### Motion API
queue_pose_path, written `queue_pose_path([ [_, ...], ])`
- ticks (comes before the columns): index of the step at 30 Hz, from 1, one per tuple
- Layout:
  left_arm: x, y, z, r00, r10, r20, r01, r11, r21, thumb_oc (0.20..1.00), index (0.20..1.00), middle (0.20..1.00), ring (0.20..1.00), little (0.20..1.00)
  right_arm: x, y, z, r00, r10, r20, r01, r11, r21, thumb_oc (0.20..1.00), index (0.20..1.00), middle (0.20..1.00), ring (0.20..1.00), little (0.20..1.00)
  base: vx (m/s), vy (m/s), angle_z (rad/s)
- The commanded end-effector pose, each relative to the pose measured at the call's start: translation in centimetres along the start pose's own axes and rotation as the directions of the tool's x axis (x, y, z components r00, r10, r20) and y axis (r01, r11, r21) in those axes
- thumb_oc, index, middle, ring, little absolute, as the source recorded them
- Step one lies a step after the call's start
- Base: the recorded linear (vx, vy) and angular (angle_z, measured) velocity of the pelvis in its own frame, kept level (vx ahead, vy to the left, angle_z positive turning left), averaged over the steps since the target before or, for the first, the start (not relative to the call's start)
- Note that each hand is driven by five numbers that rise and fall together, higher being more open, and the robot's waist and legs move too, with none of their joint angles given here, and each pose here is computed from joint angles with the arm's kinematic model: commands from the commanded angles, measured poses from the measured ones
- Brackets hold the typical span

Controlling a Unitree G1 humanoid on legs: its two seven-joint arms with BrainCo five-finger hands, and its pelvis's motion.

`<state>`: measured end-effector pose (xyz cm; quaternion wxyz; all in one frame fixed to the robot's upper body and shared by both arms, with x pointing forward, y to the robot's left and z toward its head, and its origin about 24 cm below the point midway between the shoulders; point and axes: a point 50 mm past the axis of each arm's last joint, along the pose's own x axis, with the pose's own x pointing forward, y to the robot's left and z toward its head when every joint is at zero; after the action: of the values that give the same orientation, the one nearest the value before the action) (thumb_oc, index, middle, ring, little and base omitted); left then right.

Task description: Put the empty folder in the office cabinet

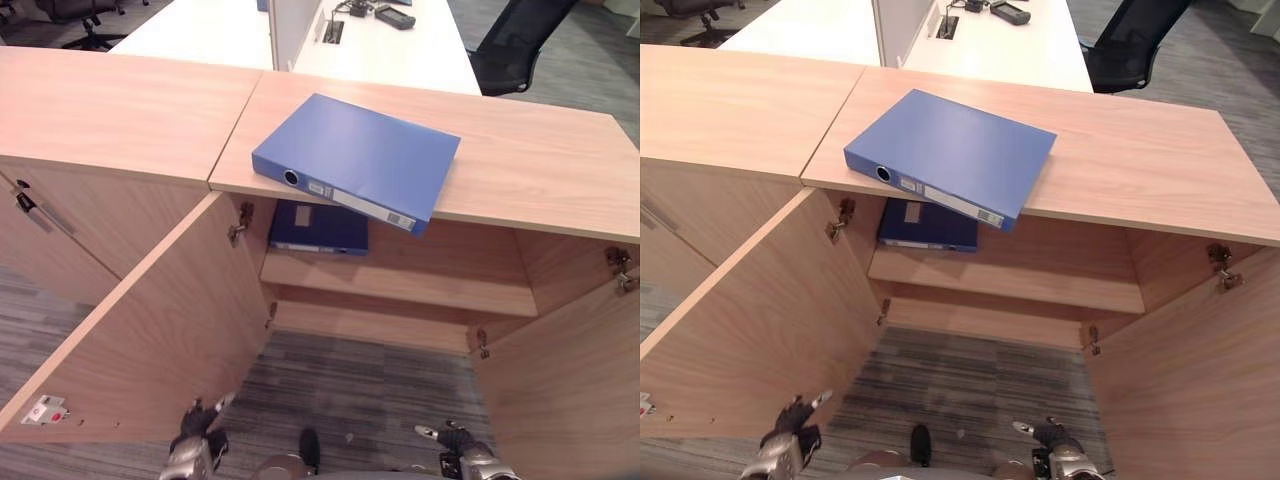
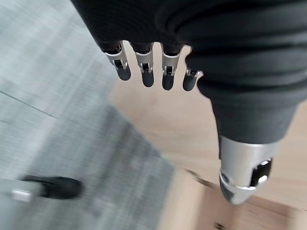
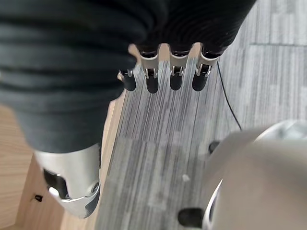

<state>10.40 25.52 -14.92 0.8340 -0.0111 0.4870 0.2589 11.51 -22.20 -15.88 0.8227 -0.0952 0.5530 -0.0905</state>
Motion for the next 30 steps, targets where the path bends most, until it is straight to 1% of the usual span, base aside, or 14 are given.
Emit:
queue_pose_path([
  [1,0.3,-1.0,1.6,0.998,-0.048,0.046,0.046,0.998,0.03,1.0,1.0,1.0,1.0,1.0,-0.1,-1.2,-1.7,0.996,-0.043,-0.077,0.043,0.999,-0.007,1.0,1.0,1.0,1.0,1.0,0.05,0.024,0.18],
  [6,0.0,-1.5,0.5,0.996,-0.089,0.011,0.088,0.992,0.092,1.0,1.0,1.0,1.0,1.0,-0.5,-1.9,-4.3,0.985,-0.058,-0.162,0.052,0.998,-0.038,1.0,1.0,1.0,1.0,1.0,0.03,-0.043,0.24],
  [16,-0.2,-1.8,-0.4,0.992,-0.128,-0.011,0.128,0.984,0.126,1.0,1.0,1.0,1.0,1.0,-0.6,-1.8,-4.6,0.986,-0.048,-0.159,0.04,0.998,-0.049,1.0,1.0,1.0,1.0,1.0,0.03,-0.061,0.01],
  [18,-0.3,-2.9,1.4,0.978,-0.198,0.06,0.191,0.975,0.115,1.0,1.0,1.0,1.0,1.0,-0.5,-2.1,-4.0,0.989,-0.049,-0.14,0.052,0.998,0.018,1.0,1.0,1.0,1.0,1.0,0.0,-0.033,0.05],
  [20,-0.7,-4.3,3.5,0.948,-0.288,0.137,0.287,0.958,0.028,1.0,1.0,1.0,1.0,1.0,-0.2,-2.9,-2.6,0.993,-0.06,-0.106,0.067,0.995,0.071,1.0,1.0,1.0,1.0,1.0,-0.11,-0.028,0.07],
  [21,-0.7,-4.3,3.5,0.948,-0.288,0.137,0.287,0.958,0.028,1.0,1.0,1.0,1.0,1.0,-0.2,-2.9,-2.6,0.993,-0.06,-0.106,0.067,0.995,0.071,1.0,1.0,1.0,1.0,1.0,-0.16,-0.02,0.07],
  [22,-0.9,-5.2,3.9,0.929,-0.342,0.141,0.346,0.938,-0.009,1.0,1.0,1.0,1.0,1.0,-0.1,-3.3,-2.1,0.993,-0.064,-0.097,0.069,0.996,0.059,1.0,1.0,1.0,1.0,1.0,-0.15,0.016,-0.02],
  [23,-1.7,-6.5,6.0,0.877,-0.419,0.233,0.441,0.897,-0.045,1.0,1.0,1.0,1.0,1.0,-0.2,-4.1,-2.5,0.99,-0.073,-0.117,0.074,0.997,0.003,1.0,1.0,1.0,1.0,1.0,-0.15,0.035,-0.06],
  [24,-2.4,-7.0,7.1,0.839,-0.462,0.286,0.492,0.87,-0.039,1.0,1.0,1.0,1.0,1.0,-0.3,-4.4,-3.0,0.988,-0.079,-0.134,0.075,0.997,-0.037,1.0,1.0,1.0,1.0,1.0,-0.07,0.039,-0.07],
  [25,-2.4,-7.0,7.1,0.84,-0.462,0.285,0.492,0.87,-0.039,1.0,1.0,1.0,1.0,1.0,-0.3,-4.4,-3.0,0.988,-0.079,-0.134,0.075,0.997,-0.037,1.0,1.0,1.0,1.0,1.0,0.04,0.06,-0.05],
  [27,-3.9,-7.3,8.2,0.767,-0.537,0.35,0.571,0.821,0.006,1.0,1.0,1.0,1.0,1.0,-0.3,-4.7,-3.2,0.989,-0.07,-0.134,0.06,0.995,-0.079,1.0,1.0,1.0,1.0,1.0,0.13,0.113,-0.05],
  [28,-4.8,-10.2,7.7,0.726,-0.618,0.303,0.627,0.775,0.079,1.0,1.0,1.0,1.0,1.0,0.3,1.2,2.9,1.0,0.002,-0.006,-0.002,0.995,-0.1,1.0,1.0,1.0,1.0,1.0,0.15,0.199,-0.21],
  [29,-4.9,-9.4,8.5,0.724,-0.6,0.34,0.612,0.786,0.084,1.0,1.0,1.0,1.0,1.0,0.2,-0.7,0.4,0.997,0.016,-0.077,-0.024,0.994,-0.105,1.0,1.0,1.0,1.0,1.0,0.11,0.317,-0.29],
  [30,-6.9,-9.0,11.0,0.622,-0.638,0.454,0.659,0.74,0.137,1.0,1.0,1.0,1.0,1.0,0.2,-2.9,-0.1,0.996,-0.036,-0.081,0.029,0.996,-0.086,1.0,1.0,1.0,1.0,1.0,0.06,0.336,-0.23],
])
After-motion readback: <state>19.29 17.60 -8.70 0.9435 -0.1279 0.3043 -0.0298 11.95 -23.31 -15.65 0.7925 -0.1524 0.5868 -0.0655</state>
